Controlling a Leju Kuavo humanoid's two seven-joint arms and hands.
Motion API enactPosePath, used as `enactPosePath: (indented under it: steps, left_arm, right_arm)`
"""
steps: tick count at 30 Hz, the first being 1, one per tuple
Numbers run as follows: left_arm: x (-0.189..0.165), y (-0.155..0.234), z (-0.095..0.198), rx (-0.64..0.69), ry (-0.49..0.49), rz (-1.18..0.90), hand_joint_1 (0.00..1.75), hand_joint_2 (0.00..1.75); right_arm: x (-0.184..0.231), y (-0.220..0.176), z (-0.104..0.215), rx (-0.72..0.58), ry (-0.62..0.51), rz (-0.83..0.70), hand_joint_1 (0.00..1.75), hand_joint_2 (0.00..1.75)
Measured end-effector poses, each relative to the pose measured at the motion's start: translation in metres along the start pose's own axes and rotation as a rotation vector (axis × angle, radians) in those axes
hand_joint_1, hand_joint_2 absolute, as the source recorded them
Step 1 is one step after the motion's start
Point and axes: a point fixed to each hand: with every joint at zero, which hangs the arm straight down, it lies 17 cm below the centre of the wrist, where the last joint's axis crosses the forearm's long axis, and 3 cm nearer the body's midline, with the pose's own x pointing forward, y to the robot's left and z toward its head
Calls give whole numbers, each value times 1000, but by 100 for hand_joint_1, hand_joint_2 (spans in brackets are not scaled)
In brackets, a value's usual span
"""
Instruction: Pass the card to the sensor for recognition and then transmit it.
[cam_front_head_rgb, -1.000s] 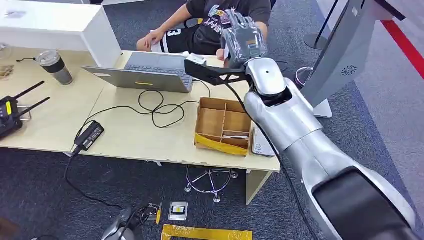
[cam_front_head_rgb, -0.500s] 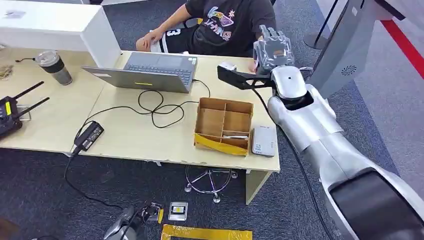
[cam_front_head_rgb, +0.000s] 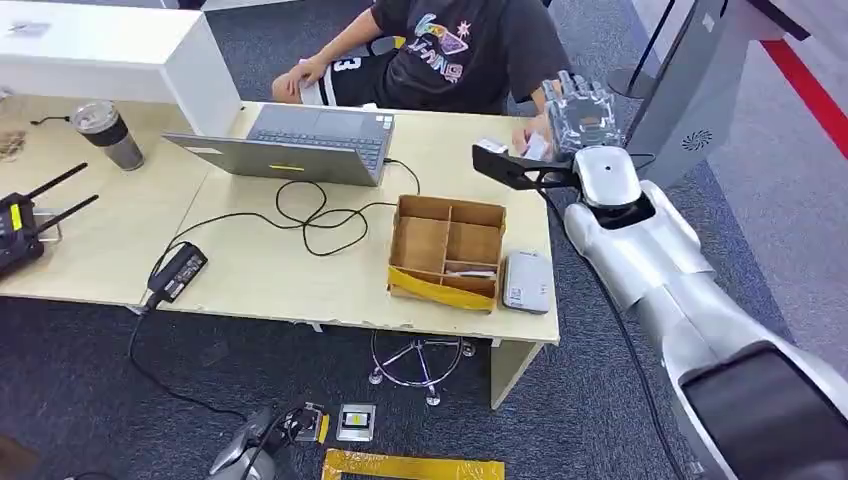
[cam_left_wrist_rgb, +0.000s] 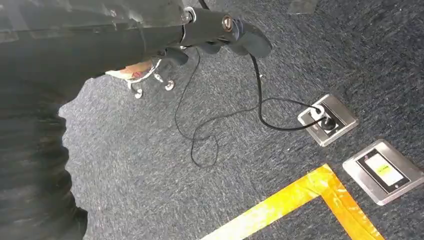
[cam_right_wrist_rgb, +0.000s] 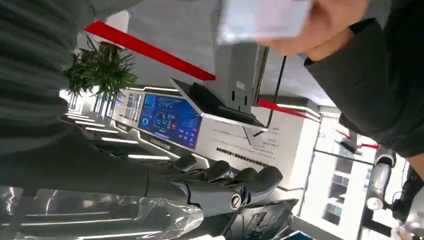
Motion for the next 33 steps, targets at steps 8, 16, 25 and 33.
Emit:
enactPosePath:
  steps: [8, 16, 25, 33]
  left_arm:
    - [0, 0, 0, 2, 1, 3, 0, 175]
    - [-4, 1, 0, 5, 8, 2, 0, 175]
    - [-21, -4, 0, -5, 33, 10, 0, 175]
    - [-37, -5, -1, -3, 57, 17, 0, 175]
  right_arm:
    - [-9, 6, 2, -26, 24, 4, 0, 175]
    - [0, -2, 3, -101, -38, -44, 0, 175]
    - [4, -19, 3, -177, -66, -149, 0, 175]
    - [4, -47, 6, -296, -91, -314, 0, 175]
